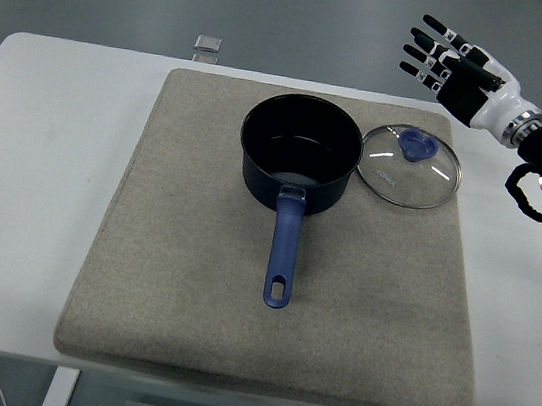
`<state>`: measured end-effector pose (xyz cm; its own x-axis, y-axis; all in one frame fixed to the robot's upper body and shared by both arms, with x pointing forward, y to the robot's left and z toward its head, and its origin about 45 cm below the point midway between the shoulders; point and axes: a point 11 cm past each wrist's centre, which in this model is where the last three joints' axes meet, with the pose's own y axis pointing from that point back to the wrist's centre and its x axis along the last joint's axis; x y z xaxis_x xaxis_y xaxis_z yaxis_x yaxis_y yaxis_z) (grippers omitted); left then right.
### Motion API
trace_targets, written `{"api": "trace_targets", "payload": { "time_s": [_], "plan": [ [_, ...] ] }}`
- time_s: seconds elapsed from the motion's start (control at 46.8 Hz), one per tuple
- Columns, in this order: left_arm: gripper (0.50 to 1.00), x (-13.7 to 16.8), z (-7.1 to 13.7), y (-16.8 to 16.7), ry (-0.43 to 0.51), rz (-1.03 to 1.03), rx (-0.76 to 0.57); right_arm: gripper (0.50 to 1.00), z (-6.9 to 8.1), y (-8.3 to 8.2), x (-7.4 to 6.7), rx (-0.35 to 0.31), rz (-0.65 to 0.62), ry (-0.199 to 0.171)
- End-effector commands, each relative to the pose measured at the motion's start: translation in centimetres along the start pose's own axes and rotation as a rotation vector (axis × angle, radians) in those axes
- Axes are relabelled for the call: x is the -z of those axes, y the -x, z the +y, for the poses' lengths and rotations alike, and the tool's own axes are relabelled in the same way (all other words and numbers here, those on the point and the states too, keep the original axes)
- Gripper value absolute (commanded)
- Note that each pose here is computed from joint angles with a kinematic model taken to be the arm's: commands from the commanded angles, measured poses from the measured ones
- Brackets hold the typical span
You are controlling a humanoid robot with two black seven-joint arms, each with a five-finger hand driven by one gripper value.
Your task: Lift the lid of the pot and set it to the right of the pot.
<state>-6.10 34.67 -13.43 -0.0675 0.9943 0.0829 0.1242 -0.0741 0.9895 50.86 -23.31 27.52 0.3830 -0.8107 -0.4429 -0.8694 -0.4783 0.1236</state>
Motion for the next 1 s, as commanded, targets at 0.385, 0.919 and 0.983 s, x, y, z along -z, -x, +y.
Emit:
{"api": "trace_targets", "payload": {
  "time_s": [0.385,0.919,0.983],
  "plan": [
    [1.000,0.0,0.0,0.0,-0.001,0.000,0.000,0.903,-1.5,1.7,-1.7,-0.026,0.003,0.026],
    [1.000,0.0,0.0,0.0,-0.001,0.000,0.000,0.903,-1.7,1.8,-1.5,-0.040,0.011,0.026],
    [1.000,0.0,0.0,0.0,0.001,0.000,0.000,0.903,-1.7,1.9,-1.4,-0.039,0.011,0.024]
  ]
}}
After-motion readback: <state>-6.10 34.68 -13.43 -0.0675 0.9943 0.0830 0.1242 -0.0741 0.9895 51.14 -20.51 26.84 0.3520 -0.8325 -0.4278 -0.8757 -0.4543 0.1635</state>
